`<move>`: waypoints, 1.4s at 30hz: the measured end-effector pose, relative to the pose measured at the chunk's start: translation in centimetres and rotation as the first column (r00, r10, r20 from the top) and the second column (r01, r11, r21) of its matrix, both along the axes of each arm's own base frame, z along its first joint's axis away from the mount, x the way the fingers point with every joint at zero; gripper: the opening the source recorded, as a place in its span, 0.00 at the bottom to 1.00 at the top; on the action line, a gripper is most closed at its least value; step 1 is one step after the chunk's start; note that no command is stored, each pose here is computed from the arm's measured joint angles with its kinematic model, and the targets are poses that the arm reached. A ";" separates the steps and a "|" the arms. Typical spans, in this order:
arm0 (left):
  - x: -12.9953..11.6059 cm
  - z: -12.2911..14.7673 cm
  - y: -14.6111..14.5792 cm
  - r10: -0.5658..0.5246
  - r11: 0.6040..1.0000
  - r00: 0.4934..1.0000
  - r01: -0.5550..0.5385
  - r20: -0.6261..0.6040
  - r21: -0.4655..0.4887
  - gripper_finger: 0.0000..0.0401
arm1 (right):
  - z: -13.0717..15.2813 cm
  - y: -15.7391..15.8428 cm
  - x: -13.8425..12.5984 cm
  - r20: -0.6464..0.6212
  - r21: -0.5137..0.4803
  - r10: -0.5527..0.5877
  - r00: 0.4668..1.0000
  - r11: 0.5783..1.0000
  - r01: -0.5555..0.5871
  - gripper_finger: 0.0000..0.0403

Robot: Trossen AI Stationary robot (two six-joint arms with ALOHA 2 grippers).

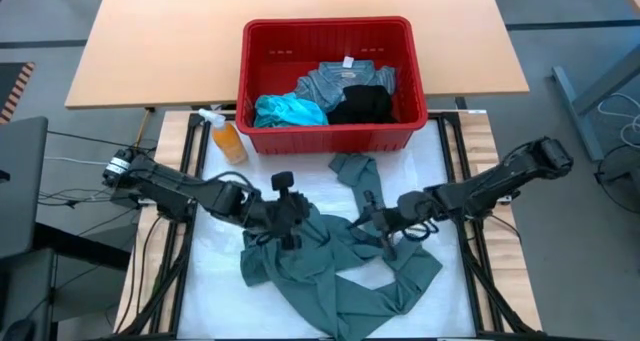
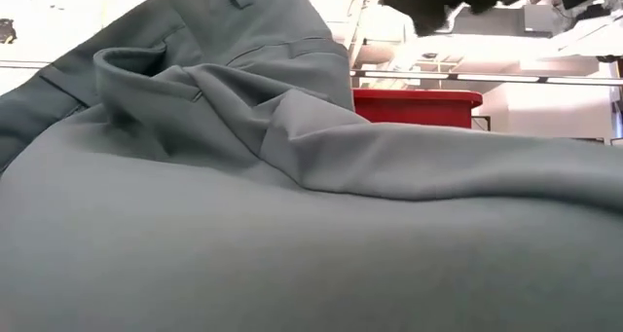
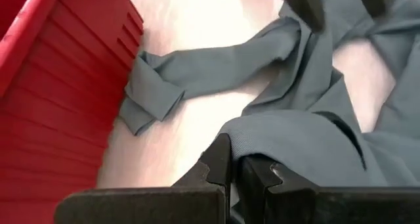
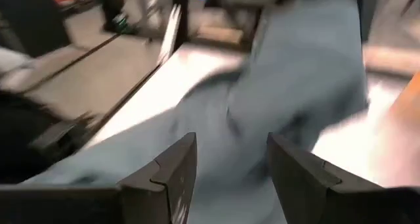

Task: Fold Laundry from Bin
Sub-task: Remove the gray pants from the red bin on the table

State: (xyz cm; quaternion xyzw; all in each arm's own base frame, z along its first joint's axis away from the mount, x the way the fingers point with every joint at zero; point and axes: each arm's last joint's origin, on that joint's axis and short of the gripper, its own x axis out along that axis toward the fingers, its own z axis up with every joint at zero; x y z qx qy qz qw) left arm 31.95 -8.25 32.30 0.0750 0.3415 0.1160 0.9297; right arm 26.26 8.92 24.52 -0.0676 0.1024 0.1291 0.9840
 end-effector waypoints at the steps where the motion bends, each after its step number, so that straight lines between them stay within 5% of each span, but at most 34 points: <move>1: 0.0 0.1 0.2 -0.009 1.000 1.000 0.009 -0.004 0.002 0.00 | -0.3 0.5 0.6 0.055 -0.039 -0.016 0.998 0.999 0.018 0.51; 9: -0.8 0.2 0.6 0.023 0.999 0.995 -0.019 -0.100 0.050 0.00 | -1.8 2.4 5.5 0.228 -0.096 -0.174 0.958 0.975 0.200 0.51; 25: -1.0 0.0 0.8 0.044 0.998 0.991 -0.038 -0.128 0.046 0.00 | -0.7 5.2 13.3 0.090 -0.186 -0.209 0.974 0.957 0.223 0.51; 30: -1.2 -0.2 0.8 0.039 0.999 0.987 -0.034 -0.153 0.035 0.00 | -1.2 5.4 13.8 0.097 -0.273 -0.295 0.950 0.910 0.311 0.51; 37: -1.4 -0.3 0.8 0.041 0.999 0.985 -0.036 -0.167 0.034 0.00 | -0.7 5.4 13.5 0.126 -0.274 -0.407 0.905 0.863 0.426 0.51; 42: -1.3 -0.3 0.8 0.041 0.999 0.985 -0.035 -0.167 0.035 0.00 | -1.1 4.7 13.9 0.084 -0.216 -0.384 0.919 0.894 0.393 0.51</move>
